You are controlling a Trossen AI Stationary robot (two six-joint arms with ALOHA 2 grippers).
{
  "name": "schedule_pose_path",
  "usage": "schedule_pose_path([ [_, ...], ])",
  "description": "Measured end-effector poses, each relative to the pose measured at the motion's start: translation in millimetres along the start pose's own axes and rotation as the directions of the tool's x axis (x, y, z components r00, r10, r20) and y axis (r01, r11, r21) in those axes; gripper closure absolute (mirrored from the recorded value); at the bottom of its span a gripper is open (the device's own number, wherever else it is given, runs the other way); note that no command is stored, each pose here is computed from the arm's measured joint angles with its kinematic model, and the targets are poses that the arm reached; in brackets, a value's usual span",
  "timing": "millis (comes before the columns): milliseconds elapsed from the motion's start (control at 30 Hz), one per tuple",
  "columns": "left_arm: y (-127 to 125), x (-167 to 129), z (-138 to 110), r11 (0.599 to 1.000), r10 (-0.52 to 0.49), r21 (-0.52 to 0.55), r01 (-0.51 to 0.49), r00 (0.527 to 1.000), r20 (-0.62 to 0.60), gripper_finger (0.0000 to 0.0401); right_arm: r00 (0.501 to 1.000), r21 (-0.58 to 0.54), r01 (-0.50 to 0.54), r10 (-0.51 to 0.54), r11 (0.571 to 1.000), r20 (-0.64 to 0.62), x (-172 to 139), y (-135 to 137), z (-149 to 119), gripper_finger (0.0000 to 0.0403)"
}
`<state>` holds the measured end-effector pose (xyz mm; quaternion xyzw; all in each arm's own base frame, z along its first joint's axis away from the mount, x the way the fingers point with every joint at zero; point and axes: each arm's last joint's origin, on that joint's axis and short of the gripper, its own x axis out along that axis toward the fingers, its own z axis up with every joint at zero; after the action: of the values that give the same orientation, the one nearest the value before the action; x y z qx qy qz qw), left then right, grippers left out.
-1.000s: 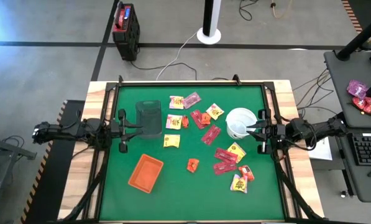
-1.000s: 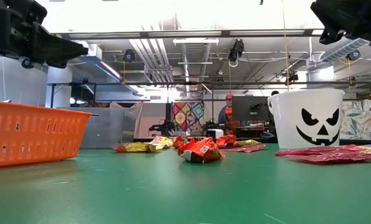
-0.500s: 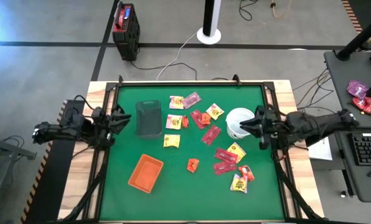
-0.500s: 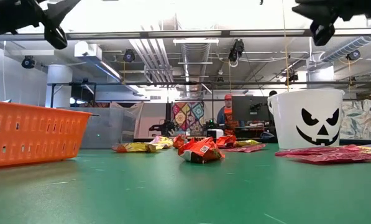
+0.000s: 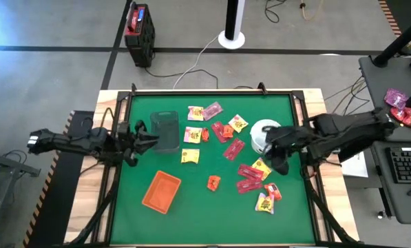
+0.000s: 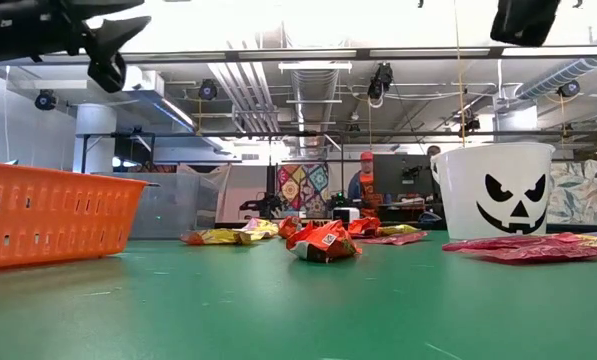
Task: Sort candy by brand, put in halloween buckets
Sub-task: Put the red candy into the white bucket
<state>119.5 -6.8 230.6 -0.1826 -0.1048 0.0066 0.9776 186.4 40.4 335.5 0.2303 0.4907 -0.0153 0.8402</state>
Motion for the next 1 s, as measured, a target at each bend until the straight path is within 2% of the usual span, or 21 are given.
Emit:
schedule_pose_path([
  [67,-1,6,-1,1.0,0.019,0.025,-0.018,0.998,-0.054,0.0313,0.997,0.002,-0.025,0.025,1.0,-0.073,8,6,3,0.0335],
  [167,-4,16,-1,0.998,0.041,0.044,-0.035,0.988,-0.147,0.0313,0.989,0.024,-0.009,0.012,1.0,-0.151,26,12,6,0.0335],
  [267,-9,25,-3,0.997,0.038,0.072,-0.023,0.976,-0.216,0.0313,0.977,0.078,0.034,-0.017,0.996,-0.212,43,15,6,0.0335],
  [367,-16,34,-2,0.994,0.021,0.106,0.006,0.969,-0.248,0.0313,0.961,0.179,0.086,-0.034,0.98,-0.275,62,20,3,0.0335],
  [433,-20,39,-1,0.992,0.015,0.124,0.018,0.965,-0.26,0.0313,0.945,0.2,0.128,-0.059,0.971,-0.321,74,24,-2,0.0335],
  [533,-25,49,2,0.989,0.017,0.145,0.025,0.961,-0.277,0.0313,0.924,0.137,0.163,-0.103,0.977,-0.368,93,28,-4,0.0335],
  [633,-28,59,5,0.987,0.021,0.158,0.026,0.958,-0.286,0.0313,0.91,0.055,0.262,-0.227,0.964,-0.345,112,27,-3,0.0335],
  [700,-29,64,5,0.986,0.028,0.162,0.023,0.952,-0.304,0.0313,0.9,0.021,0.298,-0.273,0.954,-0.34,123,27,-1,0.0335],
  [867,-31,81,-2,0.983,0.063,0.184,0.008,0.924,-0.378,0.0313,0.84,-0.113,0.334,-0.35,0.936,-0.414,158,24,-3,0.0335],
  [1000,-37,99,2,0.965,0.075,0.259,0.031,0.917,-0.392,0.0313,0.799,-0.201,0.333,-0.389,0.921,-0.459,185,22,-2,0.0335],
])
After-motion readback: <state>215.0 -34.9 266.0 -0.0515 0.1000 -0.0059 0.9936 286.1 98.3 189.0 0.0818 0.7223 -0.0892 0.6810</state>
